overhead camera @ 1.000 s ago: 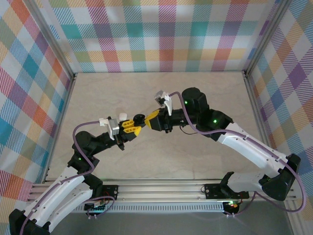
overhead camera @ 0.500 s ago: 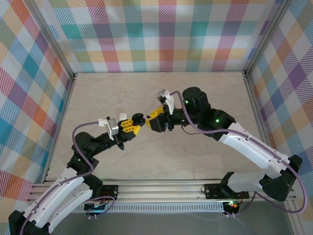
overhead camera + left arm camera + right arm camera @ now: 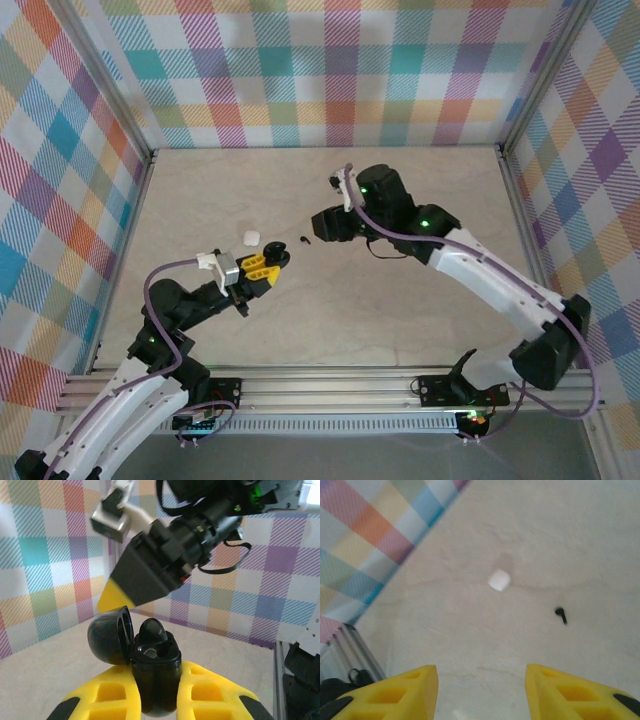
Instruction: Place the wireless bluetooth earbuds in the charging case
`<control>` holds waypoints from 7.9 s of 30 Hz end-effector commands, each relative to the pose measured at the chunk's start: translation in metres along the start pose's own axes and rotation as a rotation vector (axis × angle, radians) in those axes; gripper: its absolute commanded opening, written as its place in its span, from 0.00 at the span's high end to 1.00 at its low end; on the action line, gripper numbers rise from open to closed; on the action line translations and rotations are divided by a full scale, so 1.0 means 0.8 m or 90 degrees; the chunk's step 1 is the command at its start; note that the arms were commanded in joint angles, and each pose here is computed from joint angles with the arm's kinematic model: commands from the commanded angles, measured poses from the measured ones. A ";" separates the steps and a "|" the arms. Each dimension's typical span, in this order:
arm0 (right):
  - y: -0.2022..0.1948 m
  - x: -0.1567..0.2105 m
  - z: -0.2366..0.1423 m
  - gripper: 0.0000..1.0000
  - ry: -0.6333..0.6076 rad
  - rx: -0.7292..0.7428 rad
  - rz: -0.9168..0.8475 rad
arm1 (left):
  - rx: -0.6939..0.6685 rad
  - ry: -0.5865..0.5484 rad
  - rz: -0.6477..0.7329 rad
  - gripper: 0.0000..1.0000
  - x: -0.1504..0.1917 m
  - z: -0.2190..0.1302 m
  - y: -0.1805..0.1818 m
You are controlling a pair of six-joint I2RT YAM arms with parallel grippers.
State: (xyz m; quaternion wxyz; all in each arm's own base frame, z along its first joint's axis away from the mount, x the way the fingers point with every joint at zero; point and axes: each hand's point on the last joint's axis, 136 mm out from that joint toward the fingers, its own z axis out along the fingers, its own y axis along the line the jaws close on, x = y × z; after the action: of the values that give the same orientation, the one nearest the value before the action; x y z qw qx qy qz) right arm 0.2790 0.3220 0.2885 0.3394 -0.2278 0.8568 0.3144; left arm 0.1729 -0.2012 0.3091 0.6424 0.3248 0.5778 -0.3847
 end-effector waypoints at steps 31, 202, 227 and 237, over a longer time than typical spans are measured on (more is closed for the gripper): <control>-0.147 0.084 0.297 0.55 0.336 0.128 -0.054 | -0.136 0.111 -0.080 1.00 0.153 -0.018 0.047; -0.129 0.077 0.072 0.94 0.208 0.061 -0.120 | 0.116 0.124 -0.037 1.00 0.081 0.067 -0.029; 0.052 -0.005 -0.098 0.93 -0.156 -0.206 -0.258 | 0.118 0.024 -0.039 1.00 0.032 0.110 -0.015; 0.076 0.009 -0.100 0.92 -0.162 -0.237 -0.314 | 0.136 -0.008 -0.045 1.00 0.013 0.112 -0.020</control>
State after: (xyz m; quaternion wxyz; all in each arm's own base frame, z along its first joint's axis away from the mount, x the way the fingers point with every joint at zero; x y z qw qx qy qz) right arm 0.2135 0.3047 0.3413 0.4436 -0.4203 0.6871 0.3930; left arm 0.2110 -0.2831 0.2812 0.5750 0.3643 0.5796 -0.4480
